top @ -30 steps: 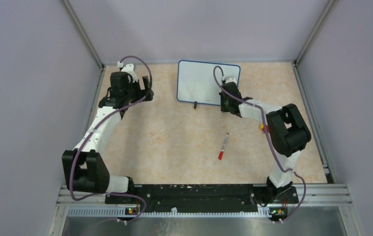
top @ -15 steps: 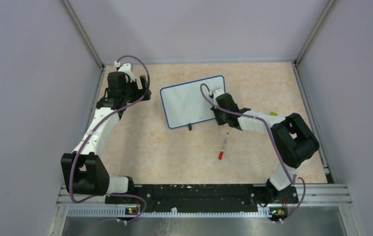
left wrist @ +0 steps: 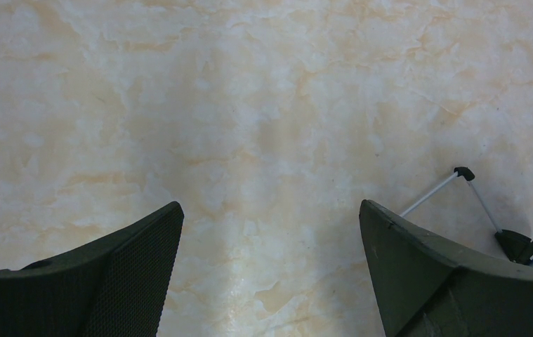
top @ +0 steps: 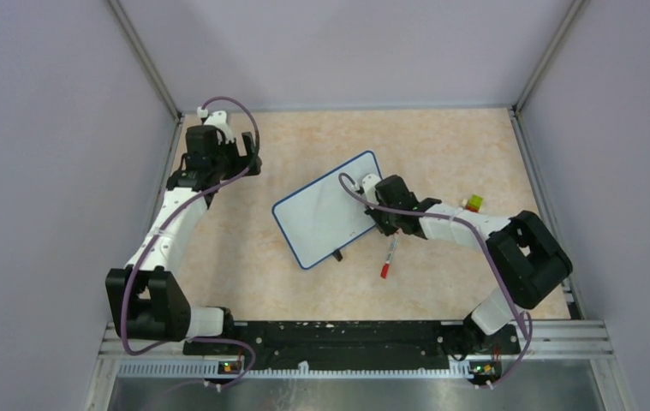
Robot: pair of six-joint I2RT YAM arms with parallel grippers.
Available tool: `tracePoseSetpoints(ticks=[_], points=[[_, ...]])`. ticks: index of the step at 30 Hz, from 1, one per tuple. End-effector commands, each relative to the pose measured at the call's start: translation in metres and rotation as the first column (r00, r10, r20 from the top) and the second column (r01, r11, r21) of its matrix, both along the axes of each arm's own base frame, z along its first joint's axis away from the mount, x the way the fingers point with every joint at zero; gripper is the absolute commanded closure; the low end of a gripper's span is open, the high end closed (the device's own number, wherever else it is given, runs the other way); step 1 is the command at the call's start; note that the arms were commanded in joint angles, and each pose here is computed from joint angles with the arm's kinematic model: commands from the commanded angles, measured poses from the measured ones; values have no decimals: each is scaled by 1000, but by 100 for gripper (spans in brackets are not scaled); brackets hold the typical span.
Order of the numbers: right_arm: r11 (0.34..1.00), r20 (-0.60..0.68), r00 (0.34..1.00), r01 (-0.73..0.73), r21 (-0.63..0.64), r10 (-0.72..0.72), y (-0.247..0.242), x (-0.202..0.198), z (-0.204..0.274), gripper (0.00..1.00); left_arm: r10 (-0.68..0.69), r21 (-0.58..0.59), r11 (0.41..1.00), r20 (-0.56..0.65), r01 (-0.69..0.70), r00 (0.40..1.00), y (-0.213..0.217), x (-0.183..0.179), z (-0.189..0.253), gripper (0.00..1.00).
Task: Write a sentence on the whiteboard
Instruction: Move the whiteboard to the center of the board, then pick up the whiteboard marker from the center of the board.
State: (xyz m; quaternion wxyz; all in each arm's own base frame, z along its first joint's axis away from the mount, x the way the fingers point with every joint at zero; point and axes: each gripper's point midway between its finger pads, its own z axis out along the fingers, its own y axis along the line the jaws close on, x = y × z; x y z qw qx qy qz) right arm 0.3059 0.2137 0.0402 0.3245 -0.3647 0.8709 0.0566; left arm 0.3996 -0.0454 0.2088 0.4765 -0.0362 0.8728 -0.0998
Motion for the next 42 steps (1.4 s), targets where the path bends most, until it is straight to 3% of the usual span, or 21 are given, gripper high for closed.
tracePoseSetpoints(ticks=[1, 7, 16, 19, 21, 24, 27, 35, 42], points=[[975, -147, 986, -106, -198, 77, -44, -52, -28, 100, 5, -7, 1000, 53, -5, 999, 2, 1, 19, 1], [965, -172, 977, -160, -207, 125, -53, -69, -25, 100, -6, -27, 1000, 35, 7, 999, -2, 5, 15, 1], [981, -91, 983, -171, -96, 162, -42, -73, 22, 47, -15, -35, 999, 24, 16, 1000, -4, 5, 19, 1], [975, -37, 977, -213, -64, 211, -44, -80, 21, 39, -15, -32, 999, 30, 16, 999, -4, 3, 21, 1], [931, -42, 933, -359, -68, 357, -39, -91, 18, 39, -20, -26, 999, 34, 21, 999, -4, 2, 20, 1], [786, -87, 790, -613, -81, 607, -34, -111, 12, 36, -43, -20, 999, 29, 44, 999, -6, 0, 17, 1], [655, -108, 659, -752, -69, 745, -24, -118, 21, 36, -90, -22, 996, 19, 90, 996, -12, -2, 16, 1], [393, -129, 407, -911, -121, 904, -6, -108, 37, 48, -141, -18, 990, 52, 142, 989, -18, -12, 27, 1], [268, -194, 312, -937, -225, 930, -6, -102, 15, 53, -147, -22, 989, 33, 148, 989, -19, -13, 26, 1]])
